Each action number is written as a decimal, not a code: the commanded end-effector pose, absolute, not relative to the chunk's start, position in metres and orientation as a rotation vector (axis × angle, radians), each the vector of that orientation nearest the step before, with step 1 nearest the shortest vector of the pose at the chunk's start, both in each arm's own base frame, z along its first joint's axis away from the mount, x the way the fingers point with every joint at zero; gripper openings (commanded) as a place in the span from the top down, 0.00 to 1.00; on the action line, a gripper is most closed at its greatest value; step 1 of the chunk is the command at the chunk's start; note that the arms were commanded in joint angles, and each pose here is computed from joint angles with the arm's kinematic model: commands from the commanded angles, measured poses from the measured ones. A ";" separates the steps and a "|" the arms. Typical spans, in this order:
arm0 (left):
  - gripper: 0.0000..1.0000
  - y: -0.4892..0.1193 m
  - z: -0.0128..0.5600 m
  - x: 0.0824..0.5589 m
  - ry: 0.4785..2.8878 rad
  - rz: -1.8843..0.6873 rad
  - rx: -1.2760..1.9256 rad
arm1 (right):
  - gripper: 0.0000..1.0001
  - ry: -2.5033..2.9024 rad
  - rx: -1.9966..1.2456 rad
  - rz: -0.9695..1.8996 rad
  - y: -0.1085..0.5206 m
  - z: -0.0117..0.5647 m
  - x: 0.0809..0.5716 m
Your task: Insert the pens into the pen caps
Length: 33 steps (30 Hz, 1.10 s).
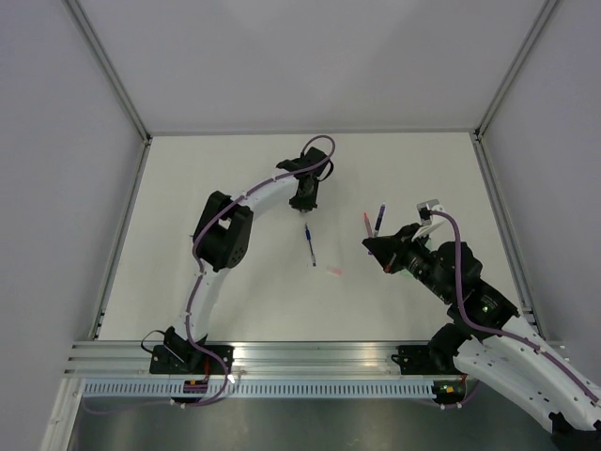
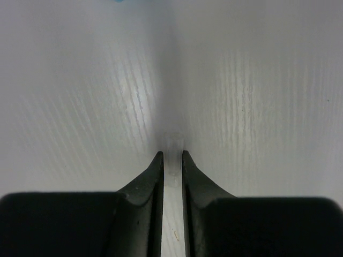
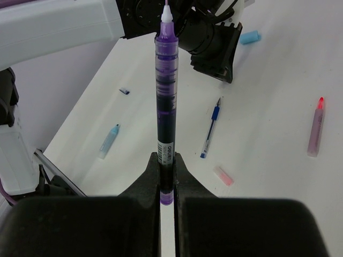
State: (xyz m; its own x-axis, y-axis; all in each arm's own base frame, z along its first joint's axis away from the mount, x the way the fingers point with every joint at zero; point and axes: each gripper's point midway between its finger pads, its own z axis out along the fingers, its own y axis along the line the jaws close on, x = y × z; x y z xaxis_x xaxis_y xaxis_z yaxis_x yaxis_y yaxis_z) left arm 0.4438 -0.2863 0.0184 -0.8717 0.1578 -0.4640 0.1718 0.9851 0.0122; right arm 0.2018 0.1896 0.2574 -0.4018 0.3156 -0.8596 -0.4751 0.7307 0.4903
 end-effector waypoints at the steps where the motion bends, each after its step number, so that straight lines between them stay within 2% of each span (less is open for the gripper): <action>1: 0.98 -0.268 0.025 0.430 2.662 0.008 0.215 | 1.00 1.757 -0.122 0.857 0.190 0.263 0.207; 10: 0.98 -0.264 0.063 0.412 2.573 -0.150 0.150 | 1.00 1.829 -0.236 0.884 0.215 0.237 0.212; 11: 0.98 -0.267 0.085 0.414 2.522 -0.205 0.140 | 1.00 1.832 -0.255 0.893 0.220 0.235 0.213; 13: 0.98 -0.265 0.095 0.404 2.506 -0.252 0.133 | 1.00 1.839 -0.288 0.914 0.227 0.230 0.212; 14: 0.98 -0.268 0.123 0.404 2.439 -0.313 0.126 | 1.00 1.836 -0.318 0.941 0.234 0.229 0.212; 16: 0.98 -0.268 0.135 0.392 2.410 -0.382 0.140 | 1.00 1.847 -0.353 0.966 0.241 0.224 0.210; 17: 0.98 -0.279 0.173 0.387 2.311 -0.517 0.163 | 1.00 1.816 -0.382 1.012 0.249 0.230 0.209; 20: 0.98 -0.299 0.199 0.351 2.219 -0.809 0.235 | 1.00 1.783 -0.402 1.106 0.264 0.235 0.206; 21: 0.98 -0.303 0.239 0.344 2.081 -0.907 0.248 | 1.00 1.786 -0.391 1.133 0.267 0.234 0.205; 23: 0.98 -0.305 0.250 0.321 2.034 -1.037 0.253 | 1.00 1.754 -0.383 1.173 0.273 0.240 0.206; 24: 0.98 -0.304 0.277 0.313 1.937 -1.094 0.263 | 1.00 1.749 -0.390 1.196 0.277 0.239 0.202; 26: 0.98 -0.305 0.287 0.296 1.882 -1.192 0.260 | 1.00 1.733 -0.397 1.223 0.285 0.241 0.200; 27: 0.98 -0.304 0.311 0.288 1.781 -1.244 0.278 | 1.00 1.731 -0.412 1.234 0.290 0.241 0.195; 33: 0.98 -0.305 0.329 0.258 1.687 -1.406 0.305 | 1.00 1.723 -0.446 1.261 0.308 0.240 0.185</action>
State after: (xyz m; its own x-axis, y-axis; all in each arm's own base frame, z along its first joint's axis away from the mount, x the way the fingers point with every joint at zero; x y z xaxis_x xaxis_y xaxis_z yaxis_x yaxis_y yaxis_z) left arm 0.2776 -0.2971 0.2937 -0.5842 -0.2855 -0.7598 0.5997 0.4790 -0.6411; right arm 0.1896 0.2964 0.2144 -0.5520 0.1621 -0.8179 -0.6830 0.4748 0.5551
